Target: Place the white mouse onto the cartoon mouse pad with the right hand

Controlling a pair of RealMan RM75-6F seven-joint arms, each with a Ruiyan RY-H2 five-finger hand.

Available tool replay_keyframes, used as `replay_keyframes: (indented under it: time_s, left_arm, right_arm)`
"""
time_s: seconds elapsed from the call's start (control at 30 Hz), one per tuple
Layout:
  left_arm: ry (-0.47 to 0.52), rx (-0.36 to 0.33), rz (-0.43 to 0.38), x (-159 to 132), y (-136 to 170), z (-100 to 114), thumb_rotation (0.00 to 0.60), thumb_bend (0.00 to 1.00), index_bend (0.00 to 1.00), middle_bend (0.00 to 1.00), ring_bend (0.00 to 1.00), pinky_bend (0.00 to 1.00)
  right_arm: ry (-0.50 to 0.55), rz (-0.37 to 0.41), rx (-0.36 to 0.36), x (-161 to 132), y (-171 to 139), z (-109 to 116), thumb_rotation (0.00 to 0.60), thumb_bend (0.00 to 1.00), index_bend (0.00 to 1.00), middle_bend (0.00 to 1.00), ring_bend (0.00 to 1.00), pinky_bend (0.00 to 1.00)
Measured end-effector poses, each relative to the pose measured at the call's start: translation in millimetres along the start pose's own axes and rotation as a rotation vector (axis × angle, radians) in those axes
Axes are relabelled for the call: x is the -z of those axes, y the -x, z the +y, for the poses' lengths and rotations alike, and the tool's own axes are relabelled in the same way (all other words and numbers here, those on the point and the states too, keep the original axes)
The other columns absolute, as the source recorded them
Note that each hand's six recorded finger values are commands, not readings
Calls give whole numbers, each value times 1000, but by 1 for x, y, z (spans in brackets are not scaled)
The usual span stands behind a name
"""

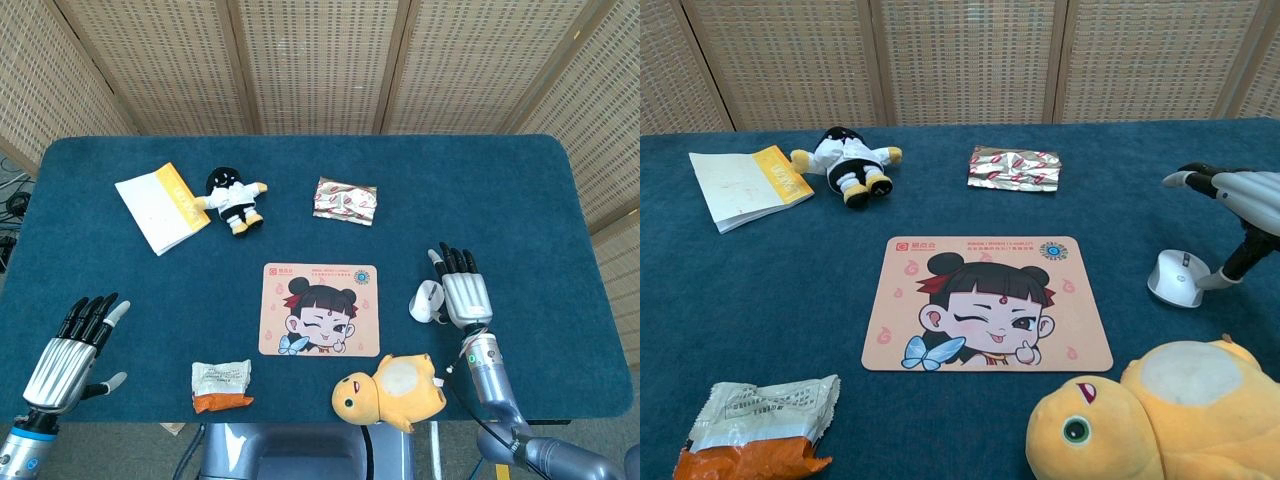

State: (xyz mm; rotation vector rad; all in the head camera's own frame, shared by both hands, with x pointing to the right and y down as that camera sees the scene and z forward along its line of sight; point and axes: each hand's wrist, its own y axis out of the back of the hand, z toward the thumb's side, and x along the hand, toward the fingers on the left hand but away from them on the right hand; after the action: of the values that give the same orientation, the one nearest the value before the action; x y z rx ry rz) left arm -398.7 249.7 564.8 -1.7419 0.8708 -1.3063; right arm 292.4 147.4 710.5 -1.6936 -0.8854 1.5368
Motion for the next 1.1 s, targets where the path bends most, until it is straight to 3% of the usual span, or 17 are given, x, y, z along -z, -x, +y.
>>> replay_keyframes:
  time_s: [1.1]
  left_arm:
    - [9,-7,-7,0,1,4,600,55,0,0,0,0]
  right_arm:
    - [6,48,-25,-40,13,-8,600,0,0,0,0,0]
